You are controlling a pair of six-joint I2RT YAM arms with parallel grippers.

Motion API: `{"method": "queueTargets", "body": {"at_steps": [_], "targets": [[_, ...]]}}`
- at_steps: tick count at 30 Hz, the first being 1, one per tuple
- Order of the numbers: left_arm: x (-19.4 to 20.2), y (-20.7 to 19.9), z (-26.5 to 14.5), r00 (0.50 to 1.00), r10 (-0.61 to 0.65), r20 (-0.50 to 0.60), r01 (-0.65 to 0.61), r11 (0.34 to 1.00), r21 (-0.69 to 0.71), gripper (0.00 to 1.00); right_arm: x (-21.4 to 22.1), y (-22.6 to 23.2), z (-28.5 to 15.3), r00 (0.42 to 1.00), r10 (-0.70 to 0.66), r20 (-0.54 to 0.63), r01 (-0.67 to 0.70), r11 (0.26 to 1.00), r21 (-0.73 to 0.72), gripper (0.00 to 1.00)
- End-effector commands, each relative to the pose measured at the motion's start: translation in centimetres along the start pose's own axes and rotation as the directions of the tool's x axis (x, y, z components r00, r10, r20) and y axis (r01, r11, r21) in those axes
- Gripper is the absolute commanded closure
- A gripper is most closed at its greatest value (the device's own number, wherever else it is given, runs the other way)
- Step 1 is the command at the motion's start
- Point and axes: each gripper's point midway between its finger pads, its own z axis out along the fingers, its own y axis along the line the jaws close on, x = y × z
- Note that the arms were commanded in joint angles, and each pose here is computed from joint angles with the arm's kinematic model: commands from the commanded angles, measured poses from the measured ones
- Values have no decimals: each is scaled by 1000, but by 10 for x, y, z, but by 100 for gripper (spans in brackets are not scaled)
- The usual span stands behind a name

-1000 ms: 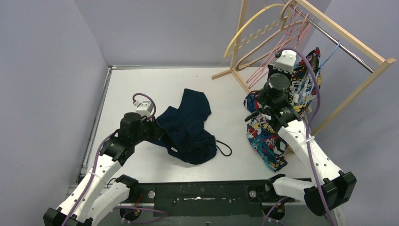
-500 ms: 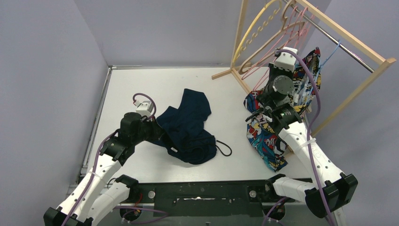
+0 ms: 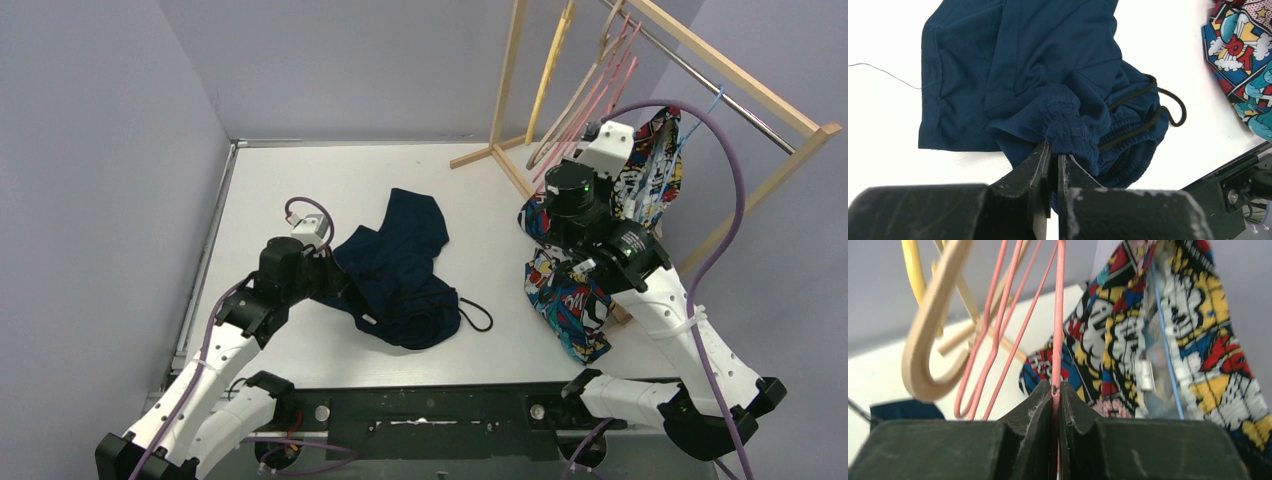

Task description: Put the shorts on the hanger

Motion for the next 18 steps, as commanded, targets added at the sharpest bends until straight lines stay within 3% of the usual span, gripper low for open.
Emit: {"method": "queueTargets", "body": {"at_steps": [1, 8, 18], "targets": [[-26, -7, -3, 997, 0, 75, -1, 1000, 14, 100, 35, -25, -23, 990, 31, -139, -27, 999, 36, 100], [-40, -6, -7, 993, -14, 118, 16, 1000, -11, 100, 76, -26, -38, 965, 10, -262, -14, 1000, -15, 100], [-65, -16, -13, 987, -69, 148, 71, 997, -13, 100, 103, 14, -68, 934, -81, -349, -27, 955, -294, 100]]}}
